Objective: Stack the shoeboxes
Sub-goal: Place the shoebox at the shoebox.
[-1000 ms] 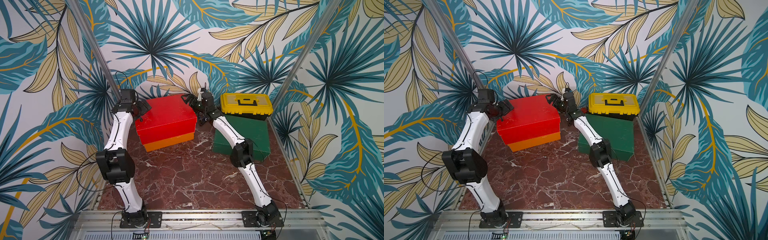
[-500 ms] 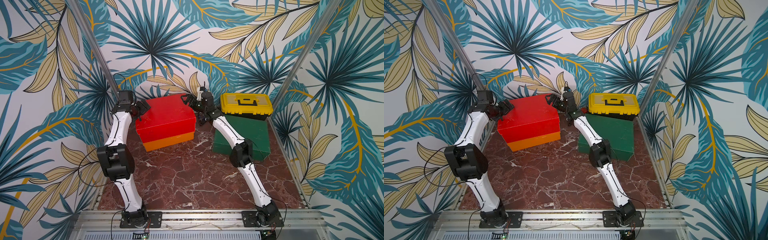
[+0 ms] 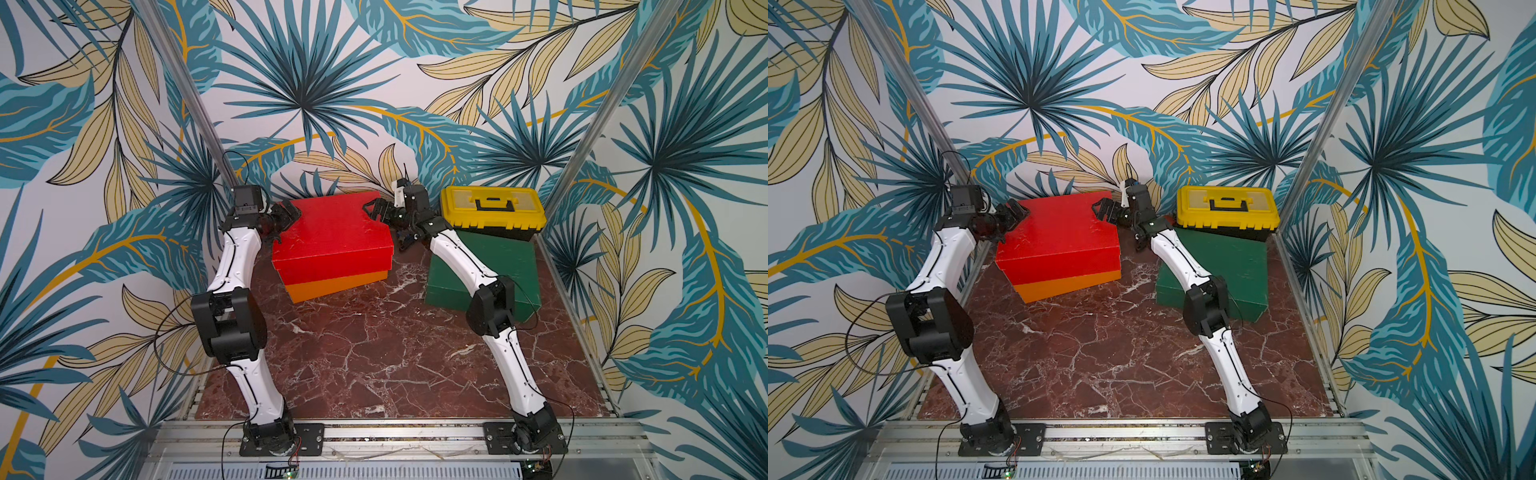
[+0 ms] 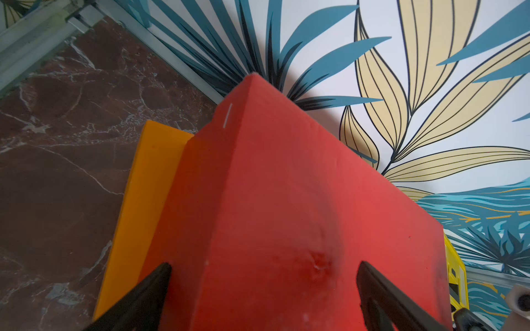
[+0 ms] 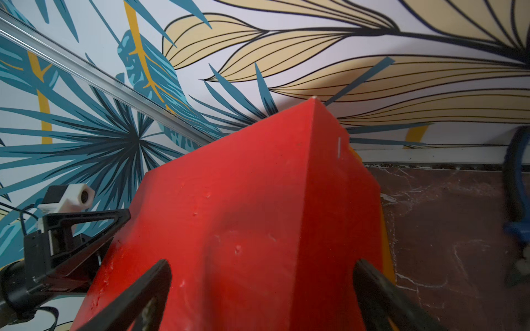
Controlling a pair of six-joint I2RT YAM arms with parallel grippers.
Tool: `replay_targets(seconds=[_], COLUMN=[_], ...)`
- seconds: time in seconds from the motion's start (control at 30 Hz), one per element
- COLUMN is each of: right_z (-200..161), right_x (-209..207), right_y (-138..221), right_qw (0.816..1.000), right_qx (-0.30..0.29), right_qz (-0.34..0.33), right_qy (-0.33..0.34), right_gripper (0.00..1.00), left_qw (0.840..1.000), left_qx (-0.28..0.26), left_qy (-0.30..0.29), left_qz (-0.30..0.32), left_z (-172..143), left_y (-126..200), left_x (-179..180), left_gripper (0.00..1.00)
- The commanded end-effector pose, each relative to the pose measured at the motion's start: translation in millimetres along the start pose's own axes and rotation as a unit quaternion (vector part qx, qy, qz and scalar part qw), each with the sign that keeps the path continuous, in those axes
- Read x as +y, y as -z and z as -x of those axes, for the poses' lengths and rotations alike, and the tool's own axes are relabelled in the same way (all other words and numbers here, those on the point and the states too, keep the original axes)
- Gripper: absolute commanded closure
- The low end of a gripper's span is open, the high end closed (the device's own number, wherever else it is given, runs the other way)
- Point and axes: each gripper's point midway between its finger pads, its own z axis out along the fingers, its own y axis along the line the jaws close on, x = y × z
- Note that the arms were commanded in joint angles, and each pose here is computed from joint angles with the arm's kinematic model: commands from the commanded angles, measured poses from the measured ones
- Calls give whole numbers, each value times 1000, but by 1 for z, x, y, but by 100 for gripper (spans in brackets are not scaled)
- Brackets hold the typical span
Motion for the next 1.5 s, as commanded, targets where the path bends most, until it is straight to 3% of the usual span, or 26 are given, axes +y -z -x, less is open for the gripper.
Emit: replay_targets(seconds=[0.0, 0.23, 0.4, 0.73, 1.0, 1.2, 1.33, 1.47], right_z=[-51, -38, -22, 4, 7, 15, 19, 21], right_x=[-15, -7, -7, -23, -5, -32, -47, -32], right_y=[-10, -3, 20, 39, 50, 68, 82, 99], right_qw=[997, 997, 996, 998, 998, 993, 993, 997], right_qx=[77, 77, 62, 59, 65, 48, 51, 42], right_qz=[-23, -11, -52, -27, -12, -100, -104, -67], right_qy=[-10, 13, 40, -2, 18, 29, 14, 16], right_gripper=[1, 1, 1, 1, 1, 1, 1, 1], left_qw=[992, 993, 995, 995, 996, 994, 990, 989], left_qx=[100, 91, 77, 39, -16, -85, -123, -133], left_qy=[22, 23, 38, 53, 55, 64, 68, 66], left_qz=[-71, -66, -57, -70, -74, -21, 15, 12], left_z=[-54, -52, -48, -30, -11, -5, -12, -36], left_y=[-5, -3, 4, 36, 80, 112, 143, 170], left_x=[-33, -27, -11, -3, -11, 8, 20, 22], left_gripper=[0, 0, 0, 0, 0, 0, 0, 0])
